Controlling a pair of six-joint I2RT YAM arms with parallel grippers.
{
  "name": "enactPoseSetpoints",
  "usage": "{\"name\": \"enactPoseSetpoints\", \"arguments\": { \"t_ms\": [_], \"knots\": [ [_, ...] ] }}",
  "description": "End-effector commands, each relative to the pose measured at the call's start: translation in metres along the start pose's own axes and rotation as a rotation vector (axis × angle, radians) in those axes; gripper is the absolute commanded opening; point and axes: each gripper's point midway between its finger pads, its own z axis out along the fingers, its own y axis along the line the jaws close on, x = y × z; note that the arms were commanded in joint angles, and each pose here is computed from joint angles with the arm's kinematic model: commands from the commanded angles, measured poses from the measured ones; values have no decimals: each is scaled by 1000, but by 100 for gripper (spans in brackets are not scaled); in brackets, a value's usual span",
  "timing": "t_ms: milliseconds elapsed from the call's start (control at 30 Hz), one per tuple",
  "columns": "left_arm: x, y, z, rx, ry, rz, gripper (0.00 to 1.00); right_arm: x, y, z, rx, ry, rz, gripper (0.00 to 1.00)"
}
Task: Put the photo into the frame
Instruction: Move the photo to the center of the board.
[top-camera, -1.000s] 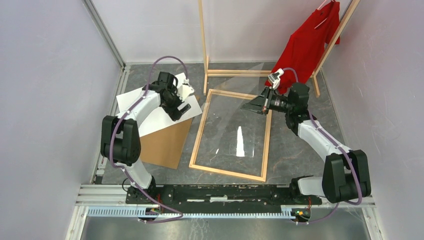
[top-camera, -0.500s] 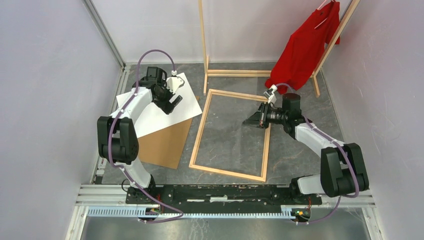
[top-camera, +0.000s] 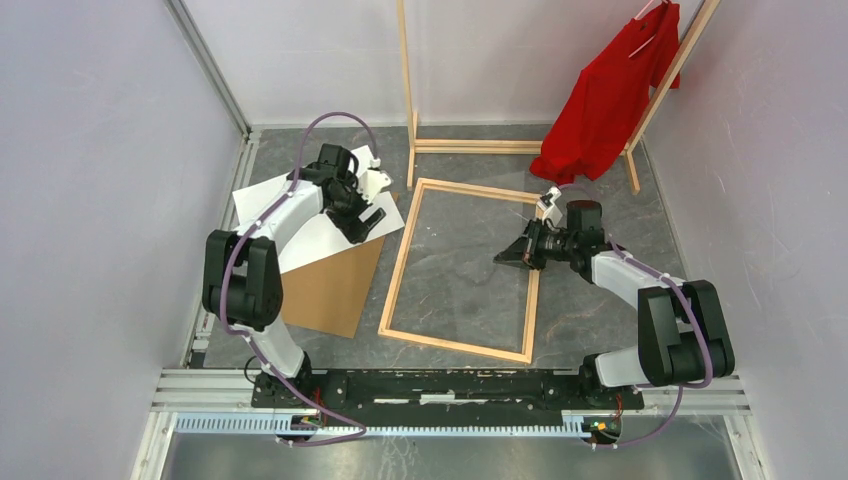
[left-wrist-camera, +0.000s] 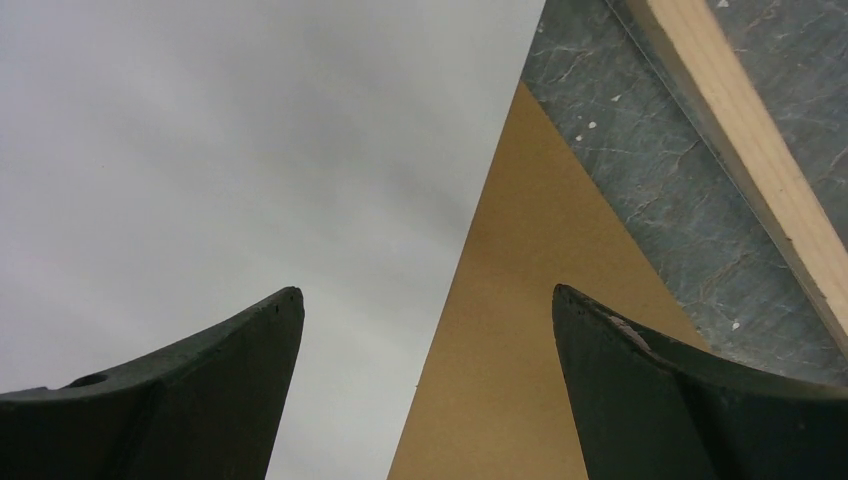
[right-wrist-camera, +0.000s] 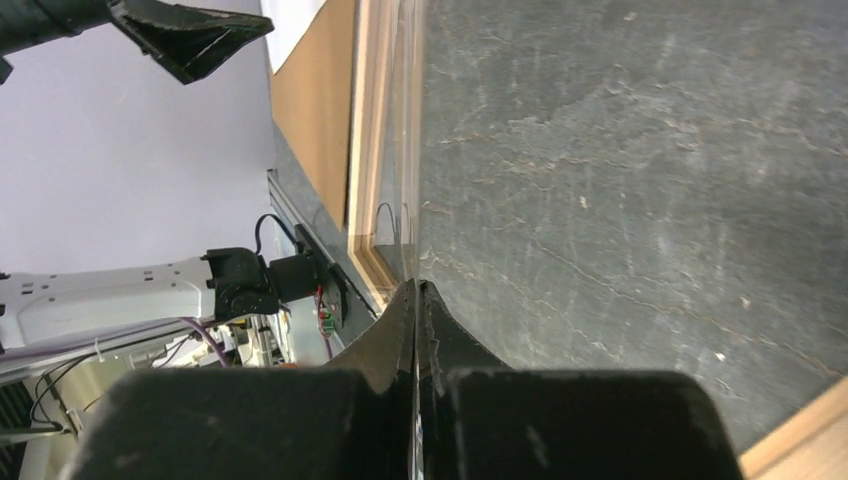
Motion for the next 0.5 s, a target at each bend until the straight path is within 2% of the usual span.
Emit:
{"name": "enactPoseSetpoints", "arguments": {
  "t_ms": [0, 467],
  "knots": [
    [-6, -8, 6, 36, -8, 40, 100, -6, -12, -3, 38, -44, -32, 0],
    [-2, -5, 9, 18, 17, 43, 100, -7, -30, -5, 66, -44, -9, 0]
  ]
}}
